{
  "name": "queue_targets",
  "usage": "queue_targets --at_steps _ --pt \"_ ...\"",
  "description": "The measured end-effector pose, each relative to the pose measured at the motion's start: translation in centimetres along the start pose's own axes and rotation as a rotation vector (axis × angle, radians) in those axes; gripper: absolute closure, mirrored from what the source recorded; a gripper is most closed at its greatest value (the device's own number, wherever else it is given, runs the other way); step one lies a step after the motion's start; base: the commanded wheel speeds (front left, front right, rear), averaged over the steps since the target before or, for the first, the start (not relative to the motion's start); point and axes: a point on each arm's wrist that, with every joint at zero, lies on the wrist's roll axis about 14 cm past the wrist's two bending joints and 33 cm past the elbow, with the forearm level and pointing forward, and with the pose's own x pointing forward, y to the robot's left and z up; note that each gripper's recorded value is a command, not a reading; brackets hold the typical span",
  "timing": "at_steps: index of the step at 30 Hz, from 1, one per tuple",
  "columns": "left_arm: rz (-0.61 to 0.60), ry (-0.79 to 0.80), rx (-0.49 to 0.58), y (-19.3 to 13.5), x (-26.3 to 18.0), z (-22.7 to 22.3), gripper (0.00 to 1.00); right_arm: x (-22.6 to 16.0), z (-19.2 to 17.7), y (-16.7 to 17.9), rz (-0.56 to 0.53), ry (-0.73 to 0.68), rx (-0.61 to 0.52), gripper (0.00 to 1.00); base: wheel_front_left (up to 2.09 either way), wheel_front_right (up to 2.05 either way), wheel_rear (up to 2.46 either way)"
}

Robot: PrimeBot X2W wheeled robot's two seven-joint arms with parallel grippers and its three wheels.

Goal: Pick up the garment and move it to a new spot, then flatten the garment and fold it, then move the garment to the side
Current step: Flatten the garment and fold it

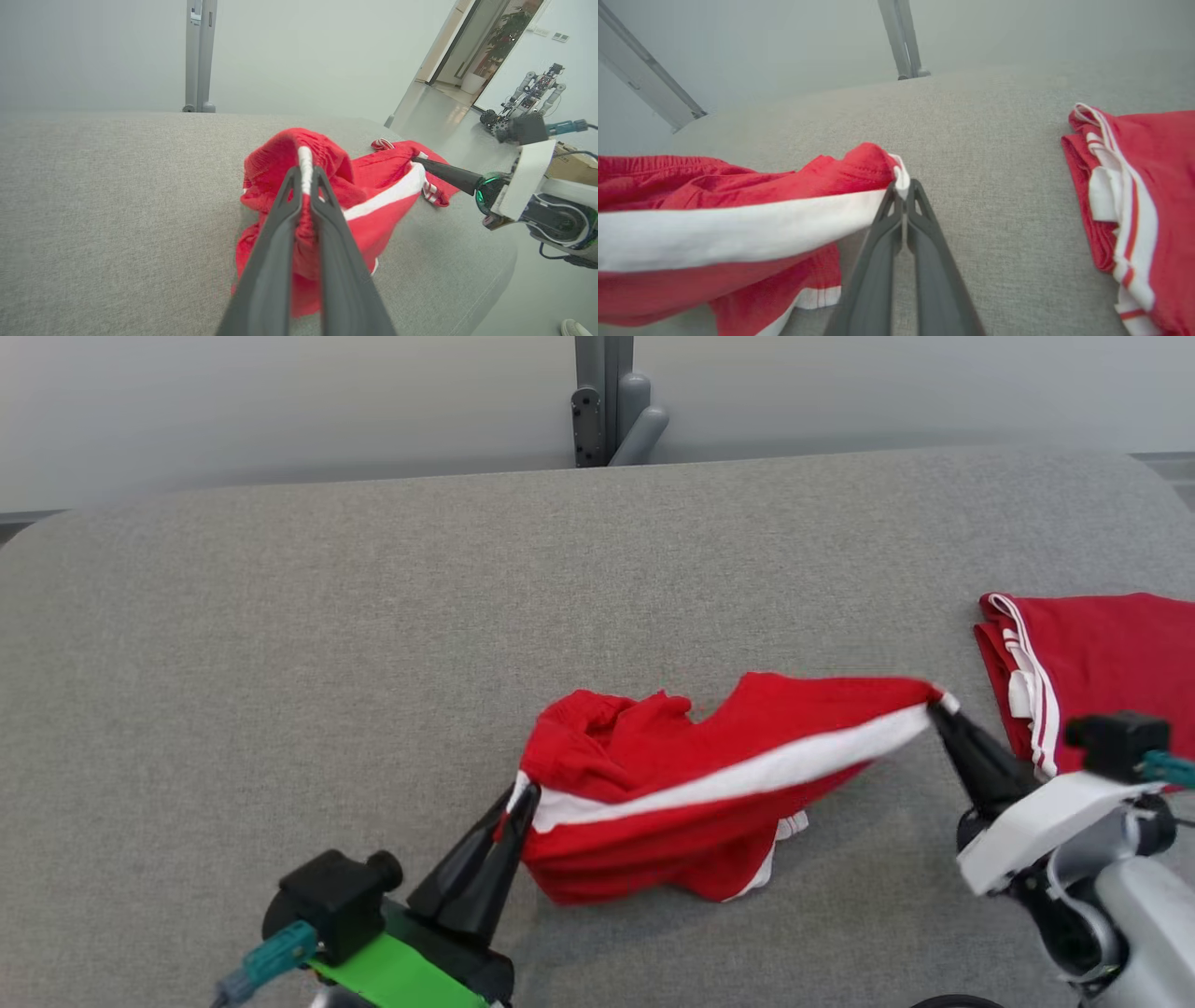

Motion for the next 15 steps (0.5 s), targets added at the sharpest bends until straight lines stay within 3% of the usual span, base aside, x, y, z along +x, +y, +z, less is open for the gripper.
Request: queue_targets --at_steps 5,8,11,15 --pt "-0.085 -0.090 0.034 -1.3 1.0 5.6 1.00 -1.3 10.2 0.6 0.062 -0.249 0.175 1.00 0.00 0.00 0.00" --pt "-0.139 -0.128 0.083 -1.0 2.8 9.3 1.00 -1.4 14.1 0.8 0.099 -0.306 0.236 1.00 0.00 0.00 0.00" --pt "-0.185 -0.166 0.115 0.0 5.9 13.3 1.00 0.7 18.3 0.2 0.098 -0.368 0.230 1.00 0.00 0.00 0.00" --pt "-0.141 -0.202 0.154 4.2 11.6 18.0 1.00 6.6 23.8 -0.5 0.045 -0.459 0.230 1.00 0.00 0.00 0.00"
